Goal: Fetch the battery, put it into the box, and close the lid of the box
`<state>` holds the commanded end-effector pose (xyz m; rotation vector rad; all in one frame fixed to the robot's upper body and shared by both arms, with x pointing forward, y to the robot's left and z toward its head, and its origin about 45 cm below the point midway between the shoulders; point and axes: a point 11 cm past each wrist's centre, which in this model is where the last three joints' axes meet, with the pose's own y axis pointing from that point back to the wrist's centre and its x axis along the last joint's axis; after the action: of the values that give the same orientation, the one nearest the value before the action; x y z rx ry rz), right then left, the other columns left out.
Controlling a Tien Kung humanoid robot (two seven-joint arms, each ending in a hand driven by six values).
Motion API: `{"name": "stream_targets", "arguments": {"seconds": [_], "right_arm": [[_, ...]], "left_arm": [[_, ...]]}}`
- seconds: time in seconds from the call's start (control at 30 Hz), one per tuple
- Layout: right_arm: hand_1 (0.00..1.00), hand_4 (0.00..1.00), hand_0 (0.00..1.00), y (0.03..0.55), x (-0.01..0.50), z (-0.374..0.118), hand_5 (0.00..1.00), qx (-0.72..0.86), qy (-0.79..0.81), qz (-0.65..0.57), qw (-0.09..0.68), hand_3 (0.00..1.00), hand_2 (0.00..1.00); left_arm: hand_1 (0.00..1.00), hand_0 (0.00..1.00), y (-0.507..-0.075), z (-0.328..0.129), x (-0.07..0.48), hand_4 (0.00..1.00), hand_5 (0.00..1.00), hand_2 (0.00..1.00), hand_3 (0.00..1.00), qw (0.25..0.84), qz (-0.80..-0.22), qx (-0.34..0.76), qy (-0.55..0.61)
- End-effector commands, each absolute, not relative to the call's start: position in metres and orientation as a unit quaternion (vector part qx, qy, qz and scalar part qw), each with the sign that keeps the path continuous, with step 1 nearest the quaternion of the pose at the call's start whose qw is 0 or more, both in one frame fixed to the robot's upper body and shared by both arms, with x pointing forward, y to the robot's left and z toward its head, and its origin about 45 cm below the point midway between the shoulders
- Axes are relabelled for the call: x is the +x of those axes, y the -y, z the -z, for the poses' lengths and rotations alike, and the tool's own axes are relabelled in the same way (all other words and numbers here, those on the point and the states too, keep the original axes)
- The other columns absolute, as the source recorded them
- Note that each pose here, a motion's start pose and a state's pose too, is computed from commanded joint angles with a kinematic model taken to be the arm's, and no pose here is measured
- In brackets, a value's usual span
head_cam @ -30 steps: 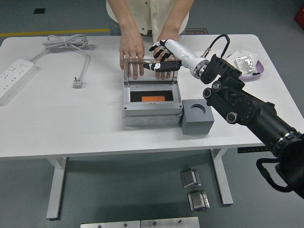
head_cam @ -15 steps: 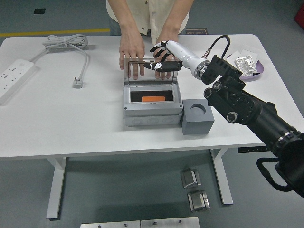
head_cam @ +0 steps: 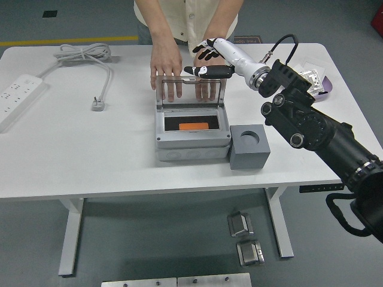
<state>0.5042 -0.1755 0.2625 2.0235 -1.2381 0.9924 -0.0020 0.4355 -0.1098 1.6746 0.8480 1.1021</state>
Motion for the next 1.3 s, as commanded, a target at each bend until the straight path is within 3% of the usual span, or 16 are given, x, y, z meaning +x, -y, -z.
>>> {"name": "stream_targets", "arguments": {"seconds": [0.03,0.8,1.3], "right_arm": [[0.58,0.937,0.66,0.176,0.504,-0.262,0.641,0.755,0.462,-0.37,0.282,0.729,0.663],[0.615,0.93,0.684,0.165,0.482,-0.239,0.638,0.768,0.417,-0.384,0.297,0.731,0.671],[0.572,0.902,0.615,0.166,0.457,-0.229,0.613,0.771,0.377,-0.399,0.322,0.734,0.667]], "left_arm": [[0.63,0.611,-0.436,0.11,-0.002,0.704,0.197,0.63,0.673,0.464,-0.449,0.681,-0.345],[0.63,0.611,-0.436,0.109,0.001,0.698,0.199,0.629,0.671,0.464,-0.453,0.678,-0.345],[0.63,0.611,-0.438,0.109,0.001,0.697,0.201,0.63,0.671,0.461,-0.46,0.674,-0.347]]}}
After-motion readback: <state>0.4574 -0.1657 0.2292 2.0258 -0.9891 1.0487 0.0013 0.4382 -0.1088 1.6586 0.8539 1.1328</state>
